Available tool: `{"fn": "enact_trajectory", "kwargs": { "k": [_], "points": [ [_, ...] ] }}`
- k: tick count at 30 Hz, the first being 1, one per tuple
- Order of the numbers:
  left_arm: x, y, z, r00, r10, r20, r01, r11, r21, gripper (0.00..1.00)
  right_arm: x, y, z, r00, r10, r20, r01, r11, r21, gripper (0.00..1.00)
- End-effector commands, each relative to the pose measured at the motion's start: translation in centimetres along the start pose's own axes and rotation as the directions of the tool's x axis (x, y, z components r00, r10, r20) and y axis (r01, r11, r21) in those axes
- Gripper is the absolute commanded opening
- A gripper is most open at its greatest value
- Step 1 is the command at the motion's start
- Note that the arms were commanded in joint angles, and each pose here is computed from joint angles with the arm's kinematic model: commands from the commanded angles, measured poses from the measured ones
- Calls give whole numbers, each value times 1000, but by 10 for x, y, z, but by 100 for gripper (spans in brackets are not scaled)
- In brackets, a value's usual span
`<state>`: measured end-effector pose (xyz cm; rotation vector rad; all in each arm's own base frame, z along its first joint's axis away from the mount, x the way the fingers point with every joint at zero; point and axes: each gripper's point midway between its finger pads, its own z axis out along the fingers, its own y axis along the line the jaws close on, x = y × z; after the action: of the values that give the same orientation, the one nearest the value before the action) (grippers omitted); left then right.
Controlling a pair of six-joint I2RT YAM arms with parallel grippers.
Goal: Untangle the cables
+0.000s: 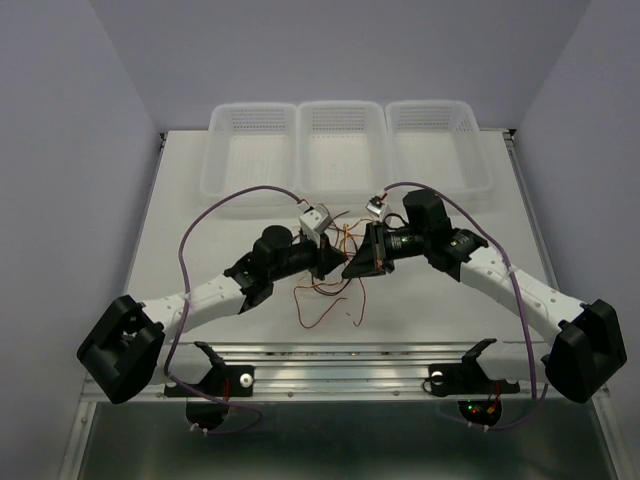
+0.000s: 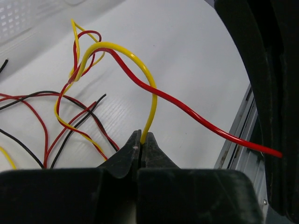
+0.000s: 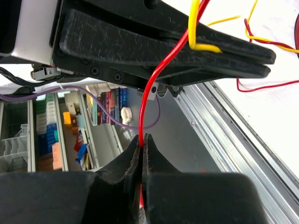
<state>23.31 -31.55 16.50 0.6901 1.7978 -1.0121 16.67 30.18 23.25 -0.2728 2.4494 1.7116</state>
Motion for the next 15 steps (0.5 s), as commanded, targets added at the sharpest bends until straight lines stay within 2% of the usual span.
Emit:
{"fn": "enact_trajectory", "kwargs": {
  "k": [1, 4, 7, 9, 10, 11, 12, 14, 15],
  "points": [
    [-38, 5, -7, 987, -94, 133, 107, 990, -88, 0, -15, 7, -11, 995, -47, 88, 47, 999, 8, 1],
    [-36, 8, -22, 973, -174, 153, 195, 971, -135, 0, -44, -17, -26, 977, -18, 212, 2, 997, 79, 1],
    [-29, 25, -42, 947, -267, 178, 307, 914, -264, 0, -71, -43, -45, 944, -25, 328, -28, 987, 156, 1],
    [-28, 55, -66, 915, -308, 260, 396, 806, -440, 0, -101, -75, -75, 879, -102, 465, -59, 946, 320, 1],
    [-30, 59, -74, 905, -316, 283, 418, 777, -470, 0, -109, -84, -86, 852, -137, 506, -87, 915, 393, 1],
    [-32, 64, -83, 896, -324, 304, 440, 743, -504, 0, -119, -96, -100, 814, -171, 555, -138, 871, 471, 1],
    [-42, 64, -95, 878, -338, 338, 474, 709, -522, 0, -130, -114, -131, 740, -241, 628, -245, 773, 585, 1],
    [-53, 71, -113, 863, -324, 388, 501, 653, -568, 0, -136, -128, -167, 661, -327, 675, -353, 659, 664, 1],
    [-68, 72, -128, 839, -318, 442, 537, 613, -579, 0, -132, -140, -194, 608, -386, 693, -443, 560, 700, 1]
  ]
}}
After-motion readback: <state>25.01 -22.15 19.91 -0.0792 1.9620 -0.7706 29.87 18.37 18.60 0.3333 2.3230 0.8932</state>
